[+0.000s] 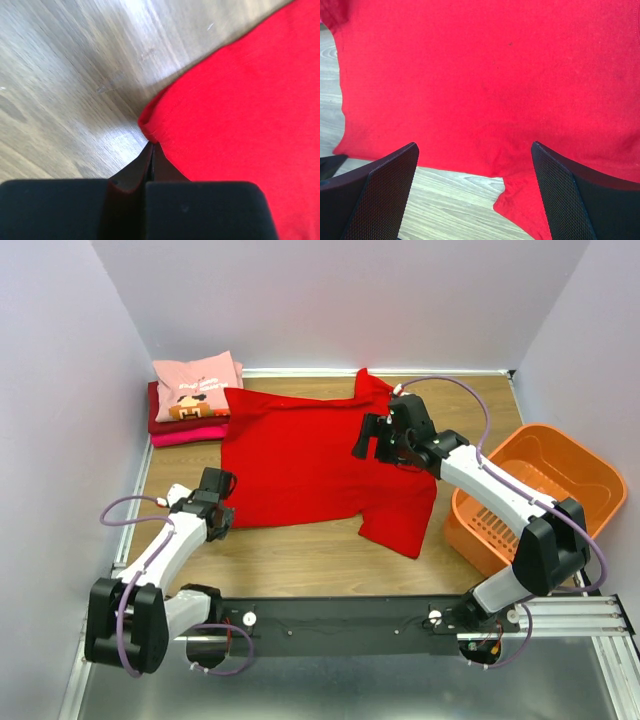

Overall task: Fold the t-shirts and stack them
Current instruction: Fold the tshirt

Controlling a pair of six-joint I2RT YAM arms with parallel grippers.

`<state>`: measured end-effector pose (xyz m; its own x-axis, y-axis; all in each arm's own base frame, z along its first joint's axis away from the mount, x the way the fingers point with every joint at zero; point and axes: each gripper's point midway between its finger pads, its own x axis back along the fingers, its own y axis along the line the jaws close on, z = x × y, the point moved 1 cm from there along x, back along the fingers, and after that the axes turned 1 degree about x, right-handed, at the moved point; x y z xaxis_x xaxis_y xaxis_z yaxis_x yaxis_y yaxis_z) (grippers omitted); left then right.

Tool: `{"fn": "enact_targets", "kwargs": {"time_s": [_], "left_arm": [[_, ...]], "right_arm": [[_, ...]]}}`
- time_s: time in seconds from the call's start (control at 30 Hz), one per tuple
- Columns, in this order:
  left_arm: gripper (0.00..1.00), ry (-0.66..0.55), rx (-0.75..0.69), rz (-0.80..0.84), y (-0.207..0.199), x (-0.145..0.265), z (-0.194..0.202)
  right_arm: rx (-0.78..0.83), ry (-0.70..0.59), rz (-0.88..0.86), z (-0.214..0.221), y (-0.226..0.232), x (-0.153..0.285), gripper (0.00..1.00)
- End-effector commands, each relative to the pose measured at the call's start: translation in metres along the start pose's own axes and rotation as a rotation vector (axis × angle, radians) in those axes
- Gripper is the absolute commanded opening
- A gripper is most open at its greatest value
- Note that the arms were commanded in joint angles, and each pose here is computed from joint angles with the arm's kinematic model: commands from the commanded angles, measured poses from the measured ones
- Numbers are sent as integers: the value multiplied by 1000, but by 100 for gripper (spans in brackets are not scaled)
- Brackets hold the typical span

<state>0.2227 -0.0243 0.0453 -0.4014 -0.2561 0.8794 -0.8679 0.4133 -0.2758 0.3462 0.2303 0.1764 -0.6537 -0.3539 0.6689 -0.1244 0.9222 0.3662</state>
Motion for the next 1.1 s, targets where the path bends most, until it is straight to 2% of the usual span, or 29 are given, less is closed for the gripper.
{"fn": "enact_targets", "kwargs": {"time_s": [0.0,0.23,0.43,0.83,1.07], "left_arm": [[0,-123,53,-6,-2,13,-26],[0,-154,57,-22,-3,15,-33],[0,-200,35,-22,-5,17,-43],[0,-304,-21,19,-19,29,-67],[0,-317,-90,88,-30,30,-69]], "right_arm": [[7,-13,6,0,-2,8,100],[-2,-3,-24,5,0,17,100],[-14,115,-25,50,-13,22,97],[-56,368,151,142,-51,45,95],[-152,423,288,170,-75,71,94]]}}
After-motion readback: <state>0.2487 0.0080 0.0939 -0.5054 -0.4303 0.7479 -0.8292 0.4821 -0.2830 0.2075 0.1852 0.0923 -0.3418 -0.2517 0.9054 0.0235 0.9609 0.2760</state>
